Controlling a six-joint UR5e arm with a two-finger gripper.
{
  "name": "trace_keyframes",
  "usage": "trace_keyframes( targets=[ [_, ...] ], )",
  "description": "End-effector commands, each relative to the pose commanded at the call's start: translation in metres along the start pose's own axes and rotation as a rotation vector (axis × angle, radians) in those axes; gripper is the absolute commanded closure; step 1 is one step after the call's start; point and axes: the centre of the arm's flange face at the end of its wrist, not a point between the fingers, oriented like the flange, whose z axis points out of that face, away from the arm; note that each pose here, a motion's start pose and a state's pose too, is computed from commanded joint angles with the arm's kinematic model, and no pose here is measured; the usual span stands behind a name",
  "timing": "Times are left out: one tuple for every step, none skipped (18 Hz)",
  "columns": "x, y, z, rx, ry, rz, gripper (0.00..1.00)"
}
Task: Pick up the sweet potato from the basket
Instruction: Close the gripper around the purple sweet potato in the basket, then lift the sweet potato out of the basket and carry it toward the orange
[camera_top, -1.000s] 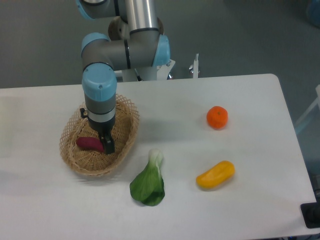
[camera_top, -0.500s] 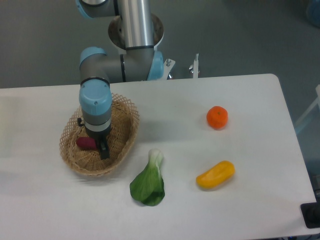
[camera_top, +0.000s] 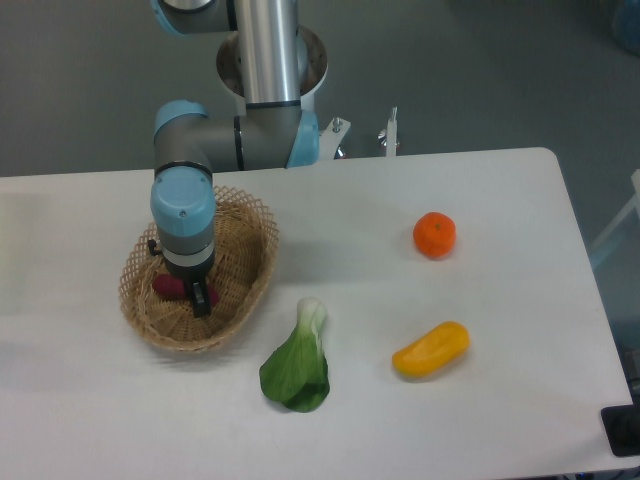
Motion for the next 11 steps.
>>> trace_keyframes(
  targets=[
    [-0.001,0.0,-0.002,0.002,-0.003,-0.001,0.84],
    [-0.002,-0.001,-0.006,0.004,-0.012,0.0,0.87],
    [-0.004,-0.001,-0.012,0.009,-0.022,0.0,0.87],
    [-0.004,-0.002,-0.02,0.013,-0.035,0.002,0.87],
    [-0.004,-0.003,-0.03,0.019,-0.051,0.001,0.87],
    [-0.004,-0.002,-0.039,0.024,-0.066,-0.008,0.87],
    [-0.004,0.0,-0.049,0.029,-0.081,-0.019,0.86],
    [-0.004,0.002,-0.061,0.034,-0.099,-0.037,0.85],
    [-0.004,0.008,-0.076,0.039,-0.125,-0.061,0.83],
    [-0.004,0.014,-0.089,0.043,-0.148,-0.08,0.82],
    [-0.005,0.022,-0.102,0.047,-0.171,-0.101,0.81]
  ],
)
